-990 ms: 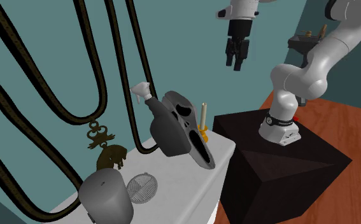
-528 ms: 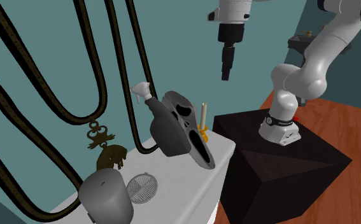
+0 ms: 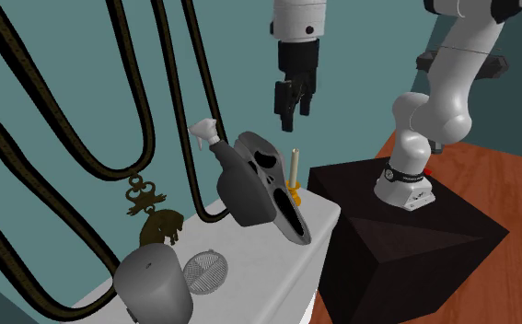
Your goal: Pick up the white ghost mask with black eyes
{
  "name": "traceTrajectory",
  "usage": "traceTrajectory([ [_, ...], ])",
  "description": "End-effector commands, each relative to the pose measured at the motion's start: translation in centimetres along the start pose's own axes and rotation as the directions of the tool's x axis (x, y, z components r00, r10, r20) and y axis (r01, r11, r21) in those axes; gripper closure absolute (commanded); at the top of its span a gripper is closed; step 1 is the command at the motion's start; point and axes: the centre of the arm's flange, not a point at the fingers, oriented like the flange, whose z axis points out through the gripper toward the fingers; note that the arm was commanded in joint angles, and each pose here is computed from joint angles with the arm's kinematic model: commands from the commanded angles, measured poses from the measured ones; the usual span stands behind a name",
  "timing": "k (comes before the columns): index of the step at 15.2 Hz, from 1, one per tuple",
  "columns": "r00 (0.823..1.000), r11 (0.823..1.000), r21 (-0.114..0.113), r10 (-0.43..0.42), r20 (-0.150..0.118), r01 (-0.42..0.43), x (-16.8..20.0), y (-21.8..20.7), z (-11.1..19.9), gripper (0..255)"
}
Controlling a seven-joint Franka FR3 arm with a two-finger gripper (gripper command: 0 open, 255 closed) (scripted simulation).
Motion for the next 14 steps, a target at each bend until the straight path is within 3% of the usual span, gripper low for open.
traceTrajectory([
  [1, 0.996, 0.996, -0.019, 0.087, 0.008, -0.087, 1.4, -3.0, 0.9, 0],
  [4, 0.978, 0.977, -0.049, 0.206, 0.017, -0.205, 4.0, -6.5, 1.5, 0],
  [14, 0.978, 0.977, -0.05, 0.21, 0.017, -0.209, 4.3, -6.8, 5.5, 0],
])
